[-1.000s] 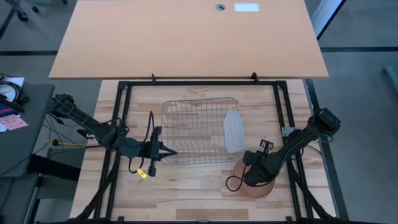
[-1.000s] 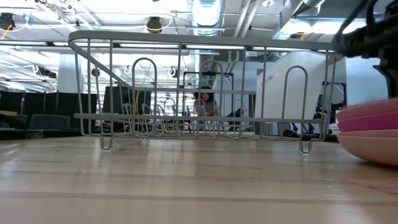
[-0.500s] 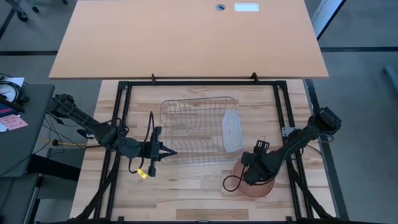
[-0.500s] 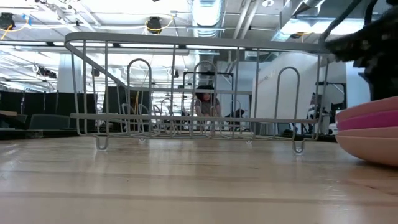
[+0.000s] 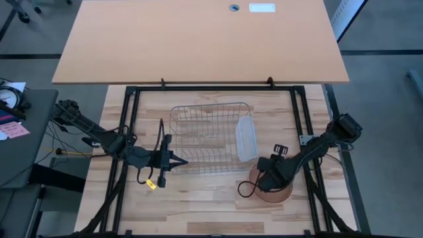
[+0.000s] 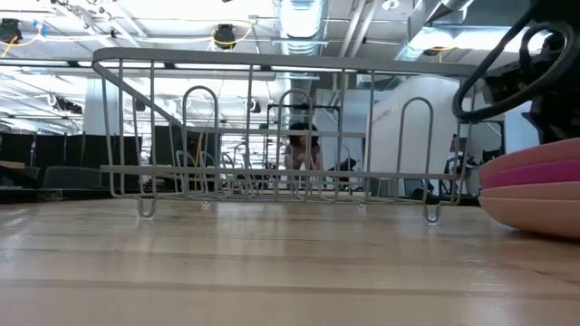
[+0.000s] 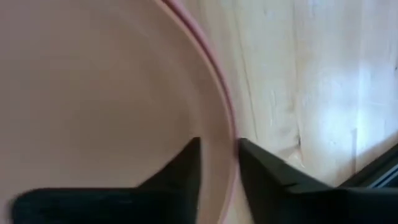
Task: Sort dishes
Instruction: Put the brown plate in the dish rack
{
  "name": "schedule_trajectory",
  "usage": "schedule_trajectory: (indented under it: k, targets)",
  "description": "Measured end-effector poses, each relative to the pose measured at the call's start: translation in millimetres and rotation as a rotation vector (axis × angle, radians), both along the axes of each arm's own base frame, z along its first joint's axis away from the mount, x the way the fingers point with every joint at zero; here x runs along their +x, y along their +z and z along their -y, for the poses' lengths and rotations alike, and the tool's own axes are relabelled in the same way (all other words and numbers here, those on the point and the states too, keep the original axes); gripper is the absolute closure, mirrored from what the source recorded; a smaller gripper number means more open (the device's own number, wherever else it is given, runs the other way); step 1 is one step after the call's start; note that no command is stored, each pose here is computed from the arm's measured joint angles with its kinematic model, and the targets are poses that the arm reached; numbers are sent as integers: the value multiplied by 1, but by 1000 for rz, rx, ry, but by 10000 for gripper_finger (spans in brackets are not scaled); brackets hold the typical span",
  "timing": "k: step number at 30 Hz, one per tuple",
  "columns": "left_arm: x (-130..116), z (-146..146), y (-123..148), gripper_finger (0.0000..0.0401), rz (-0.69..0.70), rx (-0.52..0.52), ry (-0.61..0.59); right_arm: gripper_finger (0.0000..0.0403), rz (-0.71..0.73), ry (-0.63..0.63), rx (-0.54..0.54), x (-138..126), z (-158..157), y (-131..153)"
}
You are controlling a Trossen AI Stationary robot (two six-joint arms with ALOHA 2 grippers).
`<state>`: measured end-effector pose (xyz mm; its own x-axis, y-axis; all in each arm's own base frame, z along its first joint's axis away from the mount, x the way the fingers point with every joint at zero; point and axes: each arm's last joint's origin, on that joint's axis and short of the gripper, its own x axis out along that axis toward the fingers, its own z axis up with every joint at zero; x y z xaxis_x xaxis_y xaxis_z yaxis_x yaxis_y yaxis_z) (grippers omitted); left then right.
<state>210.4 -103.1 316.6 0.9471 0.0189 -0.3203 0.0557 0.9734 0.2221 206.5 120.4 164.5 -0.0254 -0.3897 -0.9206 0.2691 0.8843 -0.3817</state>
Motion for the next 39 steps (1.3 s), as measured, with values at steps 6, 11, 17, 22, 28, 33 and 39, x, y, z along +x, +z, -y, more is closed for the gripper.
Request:
schedule_trajectory:
  k: [6,11,17,22,28,33,39]
  targets:
    - [0,0,0,401,0,0,0,393,1,-6,2,0,0,0]
    - [0,0,0,401,0,0,0,399,-17,-7,-7,2,-2,10]
    - [0,0,0,401,-1,1,0,401,-7,1,16,8,-11,31]
    - [0,0,-1,401,-8,3,0,397,40,-2,118,11,-31,48]
    - [0,0,-1,401,-12,9,-1,365,145,-59,285,9,-65,65]
    - [0,0,-1,401,-10,3,1,316,256,-71,401,9,-86,67]
    - [1,0,2,401,21,-19,2,256,283,-116,426,6,-92,64]
